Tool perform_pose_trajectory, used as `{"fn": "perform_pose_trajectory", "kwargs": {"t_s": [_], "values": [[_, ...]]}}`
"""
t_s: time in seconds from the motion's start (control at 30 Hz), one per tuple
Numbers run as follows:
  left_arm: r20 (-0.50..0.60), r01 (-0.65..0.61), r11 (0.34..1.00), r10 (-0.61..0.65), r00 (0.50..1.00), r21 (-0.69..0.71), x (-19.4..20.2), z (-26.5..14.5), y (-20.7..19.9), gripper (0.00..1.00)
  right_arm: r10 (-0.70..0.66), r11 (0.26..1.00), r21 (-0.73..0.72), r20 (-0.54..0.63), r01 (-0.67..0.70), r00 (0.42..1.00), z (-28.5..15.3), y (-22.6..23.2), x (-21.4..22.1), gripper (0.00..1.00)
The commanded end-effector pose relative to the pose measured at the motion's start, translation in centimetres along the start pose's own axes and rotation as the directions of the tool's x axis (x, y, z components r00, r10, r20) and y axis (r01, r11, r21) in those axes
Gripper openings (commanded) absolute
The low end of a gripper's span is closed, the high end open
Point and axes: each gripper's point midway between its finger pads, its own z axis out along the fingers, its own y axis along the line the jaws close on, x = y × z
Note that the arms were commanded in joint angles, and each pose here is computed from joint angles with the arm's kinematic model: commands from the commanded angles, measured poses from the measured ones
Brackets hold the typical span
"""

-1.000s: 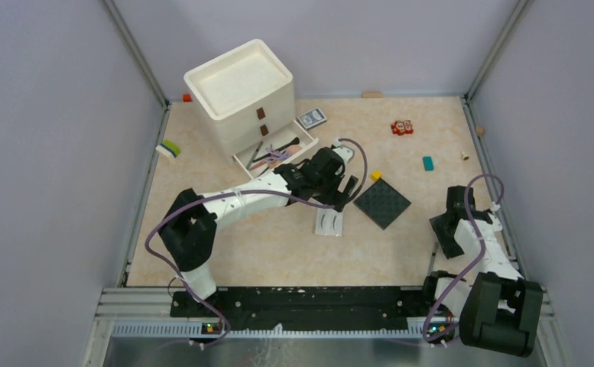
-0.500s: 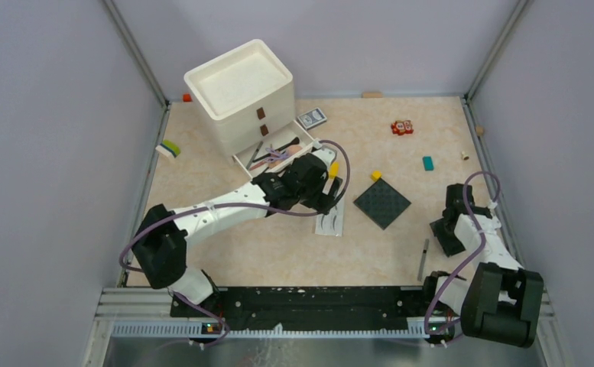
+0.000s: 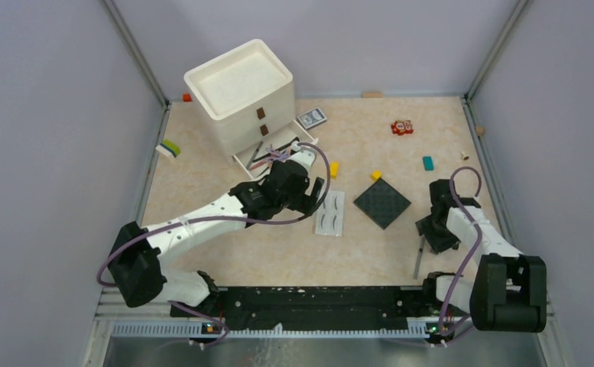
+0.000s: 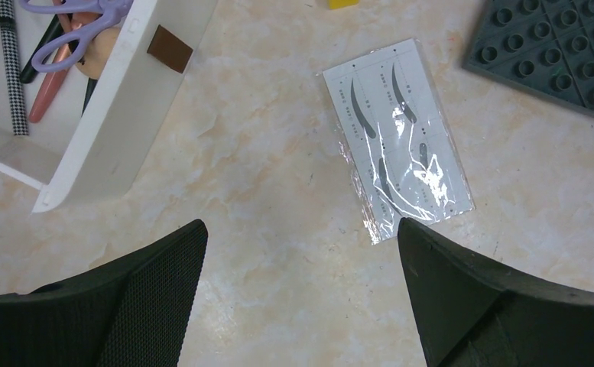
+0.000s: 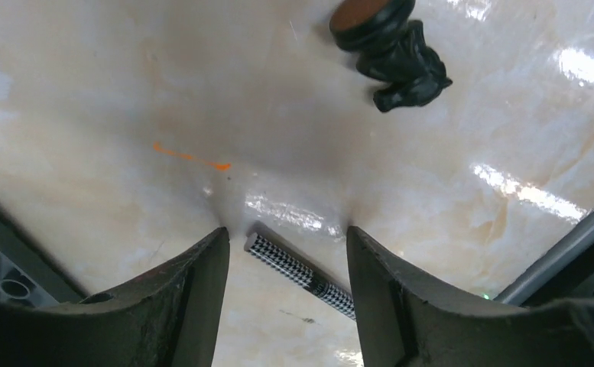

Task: Organize the makeup
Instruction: Pick up the makeup brush at the corner of the board.

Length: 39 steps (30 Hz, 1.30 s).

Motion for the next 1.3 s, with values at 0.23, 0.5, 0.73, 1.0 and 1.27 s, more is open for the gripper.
{"fn": "perform_pose_trajectory", "kwargs": {"t_s": [0.23,0.5,0.73,1.0,1.27], "values": [[0.078,0.038,0.999,-0.037,0.996,-0.015,-0.7,-1.2,1.0,0.99,-0.038,0.999,-0.035,0.015,0.038,0.999,-4.6,-0.2,-0.7,0.59],[0.071,0.055,0.998,-0.055,0.996,-0.004,0.1,-1.2,1.0,0.99,-0.136,0.988,0.052,-0.125,0.143,0.983,-2.2,-3.3,3.0,0.6],[0.068,0.067,0.998,-0.067,0.995,-0.002,0.6,-1.4,1.1,0.99,-0.149,0.98,0.106,-0.169,0.168,0.974,-0.2,-3.9,4.1,0.58],[0.06,0.073,0.997,-0.072,0.996,-0.004,1.2,-1.1,1.1,0.99,-0.178,0.975,0.089,-0.233,0.203,0.956,1.2,-3.4,5.5,0.22],[0.065,0.071,0.997,-0.069,0.995,-0.023,1.1,-1.3,1.5,0.99,-0.206,0.975,0.046,-0.197,0.219,0.959,0.7,-2.4,5.0,0.0]]}}
